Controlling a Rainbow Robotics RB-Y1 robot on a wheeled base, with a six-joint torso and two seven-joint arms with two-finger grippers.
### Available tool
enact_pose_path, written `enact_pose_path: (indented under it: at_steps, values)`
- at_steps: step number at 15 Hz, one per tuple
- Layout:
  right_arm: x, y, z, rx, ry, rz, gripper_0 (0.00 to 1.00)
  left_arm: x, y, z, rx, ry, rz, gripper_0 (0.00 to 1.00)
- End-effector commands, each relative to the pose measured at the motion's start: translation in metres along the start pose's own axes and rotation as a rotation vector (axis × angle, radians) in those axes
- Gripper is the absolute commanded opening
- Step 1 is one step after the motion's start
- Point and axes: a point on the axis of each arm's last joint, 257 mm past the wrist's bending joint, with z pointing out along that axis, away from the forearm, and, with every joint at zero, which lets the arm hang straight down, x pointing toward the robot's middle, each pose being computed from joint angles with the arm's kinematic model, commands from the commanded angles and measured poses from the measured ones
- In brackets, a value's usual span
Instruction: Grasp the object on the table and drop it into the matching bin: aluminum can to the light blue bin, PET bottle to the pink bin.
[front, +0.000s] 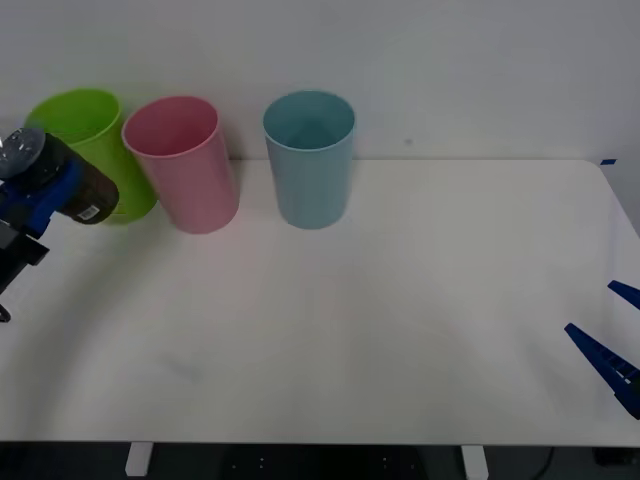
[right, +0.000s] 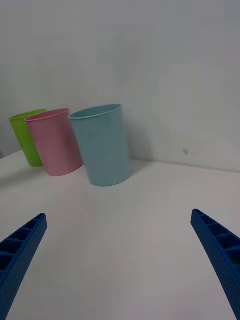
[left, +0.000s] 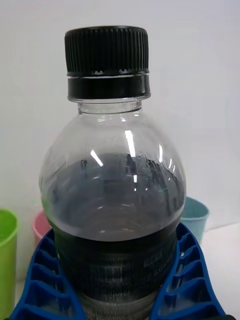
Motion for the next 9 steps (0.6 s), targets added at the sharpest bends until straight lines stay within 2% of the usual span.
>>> enact_pose_path:
  at_steps: [1,5,9]
  values:
    - [0.0,0.0,0.0,0.0,0.0,0.0,1.0,-0.012,0.008,0.023,-0.022,-0.016,-0.002,0.0]
    - [0.0,0.0,0.0,0.0,0.0,0.0,1.0,-0.024,0.009,0.054,-0.011,-0.002,-0.028,0.0]
    - [0.0,0.0,0.0,0.0,0.0,0.0,1.0,-0.023,0.019,0.086,-0.046,0.023,-0.007,0.0]
